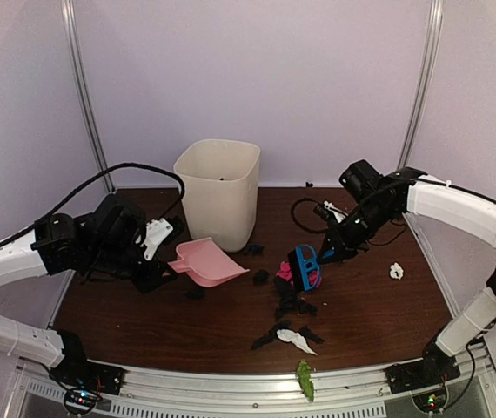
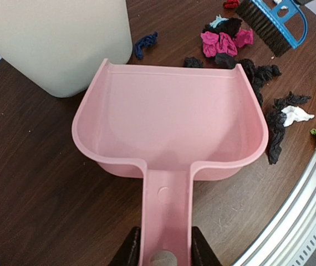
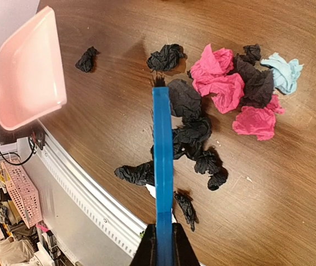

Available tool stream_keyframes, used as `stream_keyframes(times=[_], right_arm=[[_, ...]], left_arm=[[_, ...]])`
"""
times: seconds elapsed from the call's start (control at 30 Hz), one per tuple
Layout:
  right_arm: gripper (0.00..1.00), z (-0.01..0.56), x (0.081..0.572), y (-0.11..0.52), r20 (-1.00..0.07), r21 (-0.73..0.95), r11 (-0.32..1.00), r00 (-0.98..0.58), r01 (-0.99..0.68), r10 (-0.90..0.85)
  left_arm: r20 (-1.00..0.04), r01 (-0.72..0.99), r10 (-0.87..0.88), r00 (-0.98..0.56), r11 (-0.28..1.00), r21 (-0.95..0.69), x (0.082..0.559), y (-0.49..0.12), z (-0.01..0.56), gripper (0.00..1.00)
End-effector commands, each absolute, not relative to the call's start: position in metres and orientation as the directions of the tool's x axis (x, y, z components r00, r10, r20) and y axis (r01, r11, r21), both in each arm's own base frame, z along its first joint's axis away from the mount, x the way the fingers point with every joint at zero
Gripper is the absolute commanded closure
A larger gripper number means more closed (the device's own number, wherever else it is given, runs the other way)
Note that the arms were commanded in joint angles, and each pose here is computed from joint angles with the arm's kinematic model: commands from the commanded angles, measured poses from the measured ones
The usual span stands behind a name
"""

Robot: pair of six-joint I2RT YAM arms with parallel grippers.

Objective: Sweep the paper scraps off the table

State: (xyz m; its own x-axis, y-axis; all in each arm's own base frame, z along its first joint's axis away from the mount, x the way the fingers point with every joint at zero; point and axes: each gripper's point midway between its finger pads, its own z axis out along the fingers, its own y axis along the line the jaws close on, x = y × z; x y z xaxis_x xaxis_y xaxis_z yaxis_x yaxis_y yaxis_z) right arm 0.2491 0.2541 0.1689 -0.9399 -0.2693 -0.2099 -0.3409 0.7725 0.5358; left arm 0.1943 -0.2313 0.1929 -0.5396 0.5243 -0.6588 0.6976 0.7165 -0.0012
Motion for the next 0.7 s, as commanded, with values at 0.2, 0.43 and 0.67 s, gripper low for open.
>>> stream_keyframes(times=[0.2, 0.43, 0.67], right_arm=[[1.00, 0.193, 0.267, 0.203, -0.285, 0.488, 0.827, -0.946, -0.280, -0.153], [1.00, 0.199, 0.285, 0.214, -0.301, 0.514, 0.812, -0.945, -0.276, -0.131], [1.00, 0.201, 0.314, 0.212, -0.333, 0.474, 0.852, -0.941, -0.225, -0.063]], left_arm=[[-0.659, 0.791, 0.637, -0.399, 0.603, 0.104, 0.195, -0.249, 0.206, 0.91], [-0.528, 0.844, 0.799, -0.289, 0.473, 0.253, 0.202, -0.254, 0.177, 0.95], [-0.471, 0.881, 0.853, -0.224, 0.384, 0.276, 0.205, -0.265, 0.149, 0.97]])
